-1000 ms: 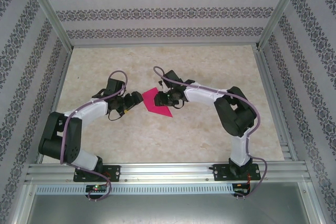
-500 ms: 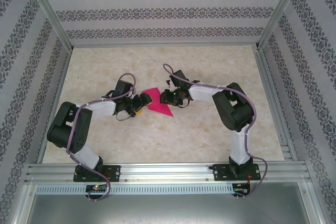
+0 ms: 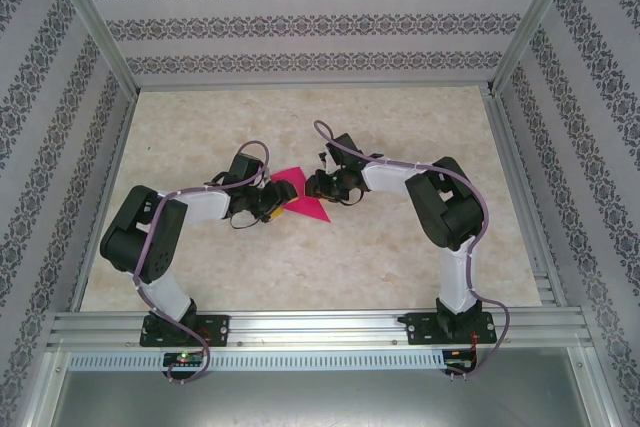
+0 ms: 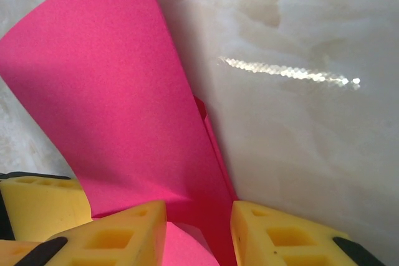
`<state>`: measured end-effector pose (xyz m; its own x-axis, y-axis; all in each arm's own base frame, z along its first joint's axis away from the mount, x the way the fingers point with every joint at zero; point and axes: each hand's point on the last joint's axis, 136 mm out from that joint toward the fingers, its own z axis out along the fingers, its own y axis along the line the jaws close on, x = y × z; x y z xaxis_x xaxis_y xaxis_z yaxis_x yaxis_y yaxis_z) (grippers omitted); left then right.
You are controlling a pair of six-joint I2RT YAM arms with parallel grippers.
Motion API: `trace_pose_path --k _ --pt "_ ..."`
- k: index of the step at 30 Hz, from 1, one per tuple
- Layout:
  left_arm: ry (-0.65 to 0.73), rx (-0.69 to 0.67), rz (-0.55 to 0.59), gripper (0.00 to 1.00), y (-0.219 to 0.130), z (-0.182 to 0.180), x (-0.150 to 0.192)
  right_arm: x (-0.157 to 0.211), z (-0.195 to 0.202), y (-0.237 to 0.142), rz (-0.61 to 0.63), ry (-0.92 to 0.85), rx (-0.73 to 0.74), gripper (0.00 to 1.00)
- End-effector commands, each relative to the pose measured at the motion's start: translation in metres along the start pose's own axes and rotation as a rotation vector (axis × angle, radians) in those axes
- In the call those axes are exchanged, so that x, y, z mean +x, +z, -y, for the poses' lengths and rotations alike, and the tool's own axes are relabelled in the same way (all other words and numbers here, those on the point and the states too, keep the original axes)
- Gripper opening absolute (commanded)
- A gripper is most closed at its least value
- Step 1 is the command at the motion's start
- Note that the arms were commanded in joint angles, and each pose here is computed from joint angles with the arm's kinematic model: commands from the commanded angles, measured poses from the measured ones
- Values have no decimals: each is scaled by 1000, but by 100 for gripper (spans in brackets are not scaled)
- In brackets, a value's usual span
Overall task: Fold a paper plane with a square sheet of paper (pick it up from the middle)
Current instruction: Fold the wing for the fifth time at the center of the table.
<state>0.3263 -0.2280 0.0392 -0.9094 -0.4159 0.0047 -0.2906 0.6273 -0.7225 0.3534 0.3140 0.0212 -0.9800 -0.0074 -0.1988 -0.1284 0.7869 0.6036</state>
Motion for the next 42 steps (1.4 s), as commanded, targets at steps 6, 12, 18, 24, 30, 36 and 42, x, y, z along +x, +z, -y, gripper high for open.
trace_pose_path --k 6,12,18,24,30,36,42 --pt "86 137 9 55 5 34 -6 12 28 12 -45 93 10 34" --pt "97 163 7 43 7 37 -5 6 22 5 -33 110 -37 36" --pt "102 136 1 29 8 32 -2 -18 5 -21 48 75 -83 47" --pt "96 130 13 34 6 31 -2 -42 -5 -56 170 9 -91 63" --pt "115 168 20 39 2 39 -1 -39 -3 -68 207 -59 -72 64" --pt "118 165 27 35 -3 41 -1 -30 -1 -85 279 -263 7 65" --pt "90 134 21 23 0 37 -2 -13 -23 -82 359 -604 151 69"
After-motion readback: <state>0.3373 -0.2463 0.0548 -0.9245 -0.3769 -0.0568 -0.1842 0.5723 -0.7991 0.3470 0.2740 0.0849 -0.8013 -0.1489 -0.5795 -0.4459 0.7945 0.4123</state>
